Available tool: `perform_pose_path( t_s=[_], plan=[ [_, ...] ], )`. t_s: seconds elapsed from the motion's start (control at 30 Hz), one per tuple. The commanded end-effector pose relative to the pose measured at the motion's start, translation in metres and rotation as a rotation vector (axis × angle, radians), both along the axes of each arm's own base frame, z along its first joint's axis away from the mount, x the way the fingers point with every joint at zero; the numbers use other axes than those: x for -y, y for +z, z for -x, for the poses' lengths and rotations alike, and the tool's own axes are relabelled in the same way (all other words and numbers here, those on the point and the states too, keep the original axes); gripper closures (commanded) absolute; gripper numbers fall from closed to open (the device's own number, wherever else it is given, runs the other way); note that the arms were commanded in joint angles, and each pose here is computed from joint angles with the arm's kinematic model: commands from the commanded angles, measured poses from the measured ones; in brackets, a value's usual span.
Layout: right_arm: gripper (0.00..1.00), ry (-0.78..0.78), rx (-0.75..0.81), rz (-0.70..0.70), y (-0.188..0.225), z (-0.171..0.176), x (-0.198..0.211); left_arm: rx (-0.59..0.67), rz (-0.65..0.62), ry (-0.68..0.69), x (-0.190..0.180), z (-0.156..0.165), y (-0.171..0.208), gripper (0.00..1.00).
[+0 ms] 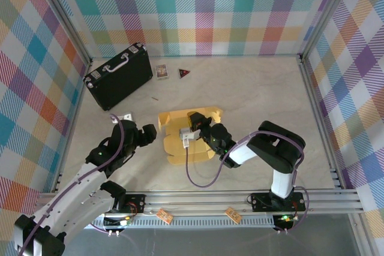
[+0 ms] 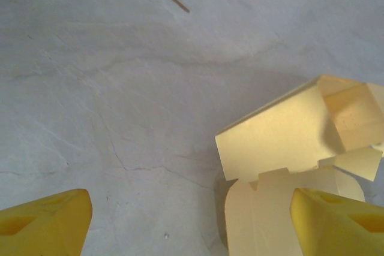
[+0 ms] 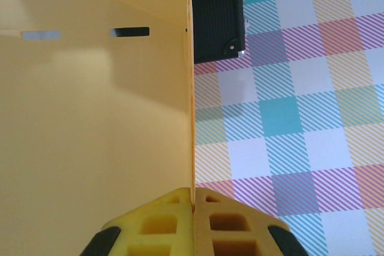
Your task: Fold the paper box
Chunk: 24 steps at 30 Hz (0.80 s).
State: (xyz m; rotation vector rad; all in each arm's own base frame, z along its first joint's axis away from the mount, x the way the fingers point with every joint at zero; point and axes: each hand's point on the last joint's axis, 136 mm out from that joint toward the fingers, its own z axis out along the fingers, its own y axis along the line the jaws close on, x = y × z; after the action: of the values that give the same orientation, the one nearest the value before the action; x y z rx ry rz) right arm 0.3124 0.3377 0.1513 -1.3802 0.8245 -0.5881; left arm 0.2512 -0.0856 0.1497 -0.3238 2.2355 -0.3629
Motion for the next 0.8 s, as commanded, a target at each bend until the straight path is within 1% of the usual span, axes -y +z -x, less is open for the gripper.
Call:
perform_pose_path(
  t_s=[0.0,0.1,0.23,0.4,0.5,0.63,0.7,0.77],
  plan=[
    [1.00,-0.035,0.071,-0.080,0.035,-0.007,0.005,0.033,0.001,0.029,-0.006,-0.007,0.004,0.14],
    [1.00,-0.047,0.090,-0.088,0.042,-0.017,0.007,0.063,0.000,0.052,-0.009,-0.015,0.006,0.13],
    [1.00,-0.042,0.134,-0.021,0.038,-0.024,0.000,0.084,0.016,0.084,-0.013,-0.027,0.011,0.14],
    [1.00,-0.029,0.089,0.000,0.017,-0.018,0.001,0.003,0.113,0.021,0.000,-0.039,-0.007,0.14],
    [1.00,-0.032,0.039,0.004,-0.002,-0.017,0.003,-0.011,0.140,-0.056,0.013,-0.042,-0.009,0.14],
    [1.00,-0.041,0.008,0.040,-0.024,-0.019,0.001,-0.004,0.100,-0.128,0.019,-0.042,-0.010,0.14],
    [1.00,-0.037,-0.005,0.034,-0.027,-0.018,-0.001,-0.017,0.062,-0.079,0.009,-0.045,-0.013,0.14],
    [1.00,-0.029,-0.012,0.027,-0.028,-0.015,-0.004,0.004,0.023,-0.045,0.001,-0.051,-0.013,0.14]
  ],
)
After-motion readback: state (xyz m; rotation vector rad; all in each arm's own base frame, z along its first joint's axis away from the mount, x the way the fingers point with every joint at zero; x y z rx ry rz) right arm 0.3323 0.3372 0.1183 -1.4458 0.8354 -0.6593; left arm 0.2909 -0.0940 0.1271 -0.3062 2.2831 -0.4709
